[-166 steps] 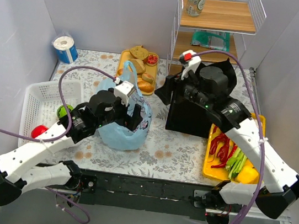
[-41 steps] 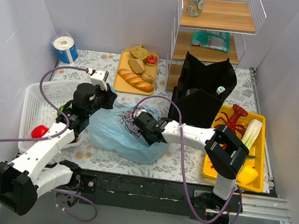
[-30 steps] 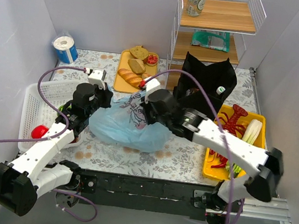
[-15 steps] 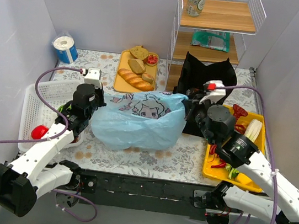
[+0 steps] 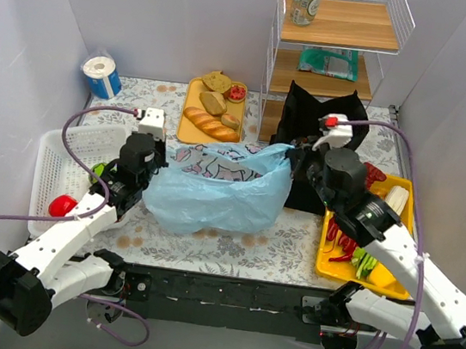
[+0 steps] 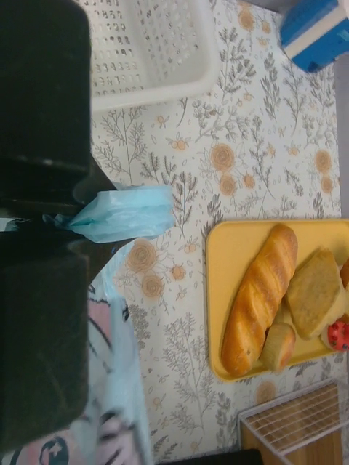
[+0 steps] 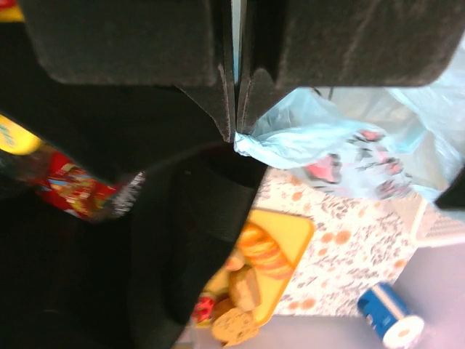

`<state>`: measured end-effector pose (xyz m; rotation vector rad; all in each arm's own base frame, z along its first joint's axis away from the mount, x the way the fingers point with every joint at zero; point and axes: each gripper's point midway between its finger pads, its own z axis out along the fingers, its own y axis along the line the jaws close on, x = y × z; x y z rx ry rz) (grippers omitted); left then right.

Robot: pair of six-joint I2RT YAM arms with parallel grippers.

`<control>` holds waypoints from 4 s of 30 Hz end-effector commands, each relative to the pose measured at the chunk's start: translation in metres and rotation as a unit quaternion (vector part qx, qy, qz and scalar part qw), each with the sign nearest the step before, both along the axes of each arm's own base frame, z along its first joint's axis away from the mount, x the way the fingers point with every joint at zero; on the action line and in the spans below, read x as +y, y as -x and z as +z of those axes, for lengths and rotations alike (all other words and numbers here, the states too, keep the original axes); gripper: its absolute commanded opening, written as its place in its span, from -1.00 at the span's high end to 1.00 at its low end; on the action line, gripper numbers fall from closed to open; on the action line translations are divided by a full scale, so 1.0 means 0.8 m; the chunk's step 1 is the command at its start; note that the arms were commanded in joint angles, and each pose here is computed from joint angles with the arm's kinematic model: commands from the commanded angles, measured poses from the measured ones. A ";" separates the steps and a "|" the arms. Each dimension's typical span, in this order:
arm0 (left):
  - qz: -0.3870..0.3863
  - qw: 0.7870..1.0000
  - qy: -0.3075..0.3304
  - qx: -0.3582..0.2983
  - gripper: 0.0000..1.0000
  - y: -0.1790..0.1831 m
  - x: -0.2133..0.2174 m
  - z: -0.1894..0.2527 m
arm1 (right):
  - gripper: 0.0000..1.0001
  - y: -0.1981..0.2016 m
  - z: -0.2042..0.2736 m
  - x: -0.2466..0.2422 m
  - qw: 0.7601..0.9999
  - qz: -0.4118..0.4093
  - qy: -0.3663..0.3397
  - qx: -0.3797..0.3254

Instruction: Place the mixed food into the grocery bags and tie them

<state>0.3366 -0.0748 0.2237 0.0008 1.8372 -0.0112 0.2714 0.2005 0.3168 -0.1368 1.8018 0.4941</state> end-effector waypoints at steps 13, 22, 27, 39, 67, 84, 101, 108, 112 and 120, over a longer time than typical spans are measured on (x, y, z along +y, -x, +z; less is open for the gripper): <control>-0.070 0.994 -0.088 0.007 1.00 0.026 -0.058 -0.026 | 0.97 -0.014 0.114 0.184 0.981 0.172 -0.076 -0.051; -0.090 0.982 -0.157 0.051 1.00 0.040 -0.085 -0.077 | 0.97 -0.091 0.190 0.057 0.981 0.070 -0.147 -0.102; -0.092 0.974 -0.197 0.062 1.00 0.051 -0.096 -0.096 | 0.97 -0.116 0.203 0.003 0.979 0.029 -0.172 -0.109; -0.064 0.995 -0.076 -0.007 1.00 0.049 -0.094 -0.003 | 0.97 -0.070 0.145 0.012 0.983 0.123 -0.124 -0.057; -0.015 0.999 -0.001 -0.046 1.00 -0.015 -0.014 0.039 | -0.71 0.021 0.004 -0.165 0.985 -0.146 0.074 0.053; -0.035 0.999 0.007 -0.039 1.00 -0.005 -0.020 0.035 | -0.91 -0.041 -0.180 -0.391 0.908 -0.367 0.026 0.199; -0.048 0.998 0.013 -0.037 1.00 -0.004 -0.026 0.033 | -0.93 -0.040 -0.336 -0.424 0.862 -0.368 0.086 0.339; -0.051 0.998 0.011 -0.033 1.00 -0.005 -0.028 0.028 | -0.08 -0.044 -0.316 -0.419 0.874 -0.366 0.075 0.312; -0.059 0.998 0.014 -0.034 1.00 -0.004 -0.032 0.029 | 0.29 -0.044 -0.250 -0.431 0.877 -0.390 0.093 0.265; -0.067 0.997 0.019 -0.034 1.00 -0.003 -0.035 0.030 | 0.56 -0.044 -0.077 -0.427 0.901 -0.419 0.068 0.093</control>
